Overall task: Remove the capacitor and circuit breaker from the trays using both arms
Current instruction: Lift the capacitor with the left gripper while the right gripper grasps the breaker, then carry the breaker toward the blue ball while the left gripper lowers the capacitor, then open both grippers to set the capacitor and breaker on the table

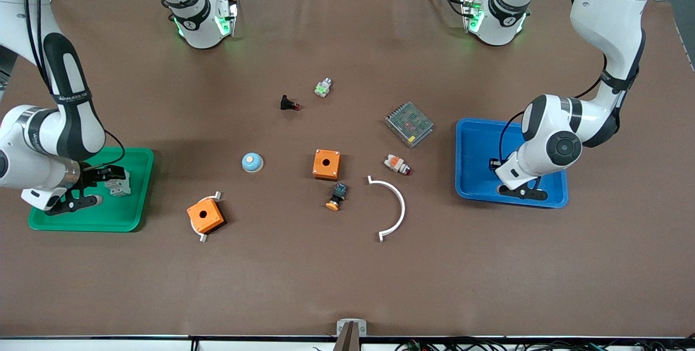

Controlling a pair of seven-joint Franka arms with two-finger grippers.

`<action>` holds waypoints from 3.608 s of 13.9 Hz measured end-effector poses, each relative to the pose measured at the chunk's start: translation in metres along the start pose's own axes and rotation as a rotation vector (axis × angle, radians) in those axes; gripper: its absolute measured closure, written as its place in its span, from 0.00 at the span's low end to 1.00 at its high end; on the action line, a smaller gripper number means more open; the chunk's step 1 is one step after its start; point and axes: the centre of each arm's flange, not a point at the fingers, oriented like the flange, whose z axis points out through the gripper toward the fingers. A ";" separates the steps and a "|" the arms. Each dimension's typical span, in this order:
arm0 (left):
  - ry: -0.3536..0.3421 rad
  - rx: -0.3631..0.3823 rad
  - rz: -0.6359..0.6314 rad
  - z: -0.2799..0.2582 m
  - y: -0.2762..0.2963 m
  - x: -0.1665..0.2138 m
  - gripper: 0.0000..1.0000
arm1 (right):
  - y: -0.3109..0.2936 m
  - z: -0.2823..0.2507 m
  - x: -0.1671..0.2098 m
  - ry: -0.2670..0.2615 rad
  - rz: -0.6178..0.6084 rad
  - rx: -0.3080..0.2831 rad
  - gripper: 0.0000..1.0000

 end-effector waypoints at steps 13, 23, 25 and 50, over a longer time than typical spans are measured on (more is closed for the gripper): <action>0.227 -0.153 -0.181 -0.139 0.169 0.075 0.66 | -0.013 -0.050 0.015 -0.011 -0.037 0.002 0.60; 0.259 -0.273 -0.303 -0.067 0.328 0.104 0.66 | -0.285 -0.143 0.082 -0.022 0.266 -0.002 0.60; 0.258 -0.281 -0.300 -0.046 0.343 0.105 0.66 | -0.323 -0.132 0.092 0.002 0.329 0.007 0.60; 0.294 -0.136 -0.316 -0.267 0.138 0.095 0.00 | -0.331 -0.268 0.045 0.114 0.429 0.082 0.00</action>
